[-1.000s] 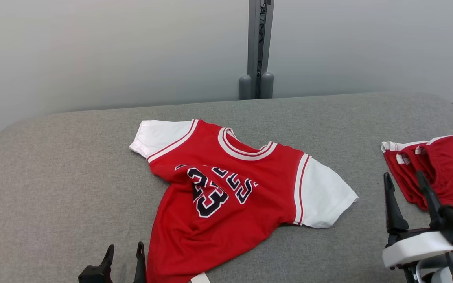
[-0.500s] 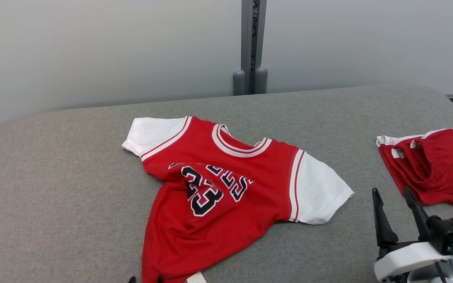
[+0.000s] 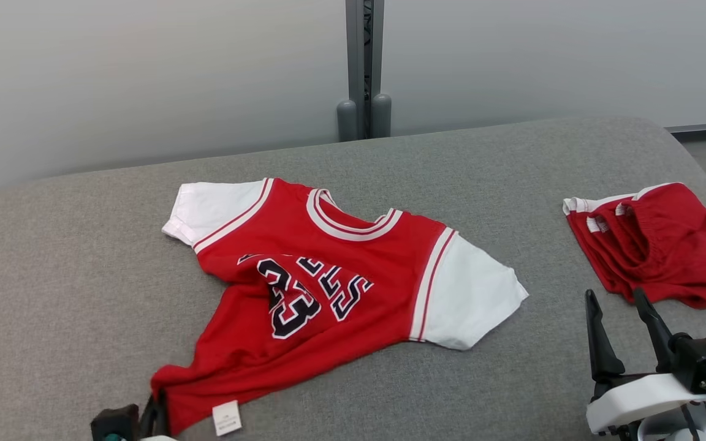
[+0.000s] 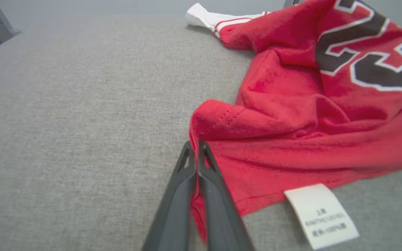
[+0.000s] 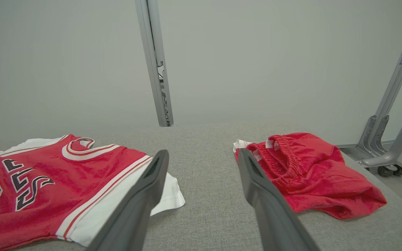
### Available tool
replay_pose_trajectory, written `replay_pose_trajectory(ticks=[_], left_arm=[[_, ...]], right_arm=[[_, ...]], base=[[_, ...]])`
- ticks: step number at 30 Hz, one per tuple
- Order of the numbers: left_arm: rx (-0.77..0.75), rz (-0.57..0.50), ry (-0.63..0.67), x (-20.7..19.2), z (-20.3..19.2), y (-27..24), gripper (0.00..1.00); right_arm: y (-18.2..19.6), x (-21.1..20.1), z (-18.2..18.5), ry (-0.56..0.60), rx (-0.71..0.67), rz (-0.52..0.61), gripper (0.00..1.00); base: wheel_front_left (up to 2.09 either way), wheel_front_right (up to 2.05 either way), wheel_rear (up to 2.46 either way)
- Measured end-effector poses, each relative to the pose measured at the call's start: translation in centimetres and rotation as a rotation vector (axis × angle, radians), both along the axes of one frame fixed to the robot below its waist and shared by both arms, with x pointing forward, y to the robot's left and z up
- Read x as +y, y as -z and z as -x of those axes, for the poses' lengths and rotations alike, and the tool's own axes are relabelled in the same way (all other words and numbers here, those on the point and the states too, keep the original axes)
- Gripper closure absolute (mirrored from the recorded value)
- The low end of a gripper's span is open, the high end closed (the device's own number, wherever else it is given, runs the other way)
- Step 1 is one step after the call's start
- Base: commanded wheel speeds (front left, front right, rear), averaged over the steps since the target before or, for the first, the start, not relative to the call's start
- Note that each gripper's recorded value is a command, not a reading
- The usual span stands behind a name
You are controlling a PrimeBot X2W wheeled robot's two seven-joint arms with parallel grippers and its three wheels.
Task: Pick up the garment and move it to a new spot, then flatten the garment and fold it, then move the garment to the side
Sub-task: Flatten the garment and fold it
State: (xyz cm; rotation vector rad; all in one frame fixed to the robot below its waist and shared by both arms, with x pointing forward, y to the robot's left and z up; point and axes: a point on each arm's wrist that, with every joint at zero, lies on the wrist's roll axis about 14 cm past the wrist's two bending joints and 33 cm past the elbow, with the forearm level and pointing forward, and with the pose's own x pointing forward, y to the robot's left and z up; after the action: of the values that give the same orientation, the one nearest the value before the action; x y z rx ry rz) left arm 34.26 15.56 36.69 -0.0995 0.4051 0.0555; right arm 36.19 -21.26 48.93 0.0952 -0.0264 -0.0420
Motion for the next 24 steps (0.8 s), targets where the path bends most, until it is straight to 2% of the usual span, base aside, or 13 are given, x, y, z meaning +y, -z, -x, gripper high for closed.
replay_pose_trajectory(ticks=[6,7,8,16,24], left_arm=[[-0.01,-0.084,-0.029,3.4,-1.2,-0.4,1.0],[-0.003,-0.09,-0.025,3.6,-1.1,-0.2,0.56],[0.001,-0.092,-0.022,3.6,-1.1,-0.1,0.0],[-0.117,-0.101,-0.077,4.7,-2.5,-3.4,0.0],[-0.171,-0.099,-0.071,3.9,-0.5,-4.6,0.0]], right_arm=[[0.5,0.2,0.1,-0.005,0.015,-0.009,0.0],[0.5,0.3,0.2,-0.007,0.016,-0.01,0.0],[0.6,0.4,0.2,-0.009,0.017,-0.012,0.0],[0.0,1.3,0.2,-0.035,-0.001,-0.019,0.0],[0.3,2.8,0.5,-0.081,0.009,-0.018,0.0]], base=[[0.0,0.0,0.0],[0.0,0.0,0.0],[0.0,0.0,0.0],[0.0,0.0,0.0],[0.0,0.0,0.0]])
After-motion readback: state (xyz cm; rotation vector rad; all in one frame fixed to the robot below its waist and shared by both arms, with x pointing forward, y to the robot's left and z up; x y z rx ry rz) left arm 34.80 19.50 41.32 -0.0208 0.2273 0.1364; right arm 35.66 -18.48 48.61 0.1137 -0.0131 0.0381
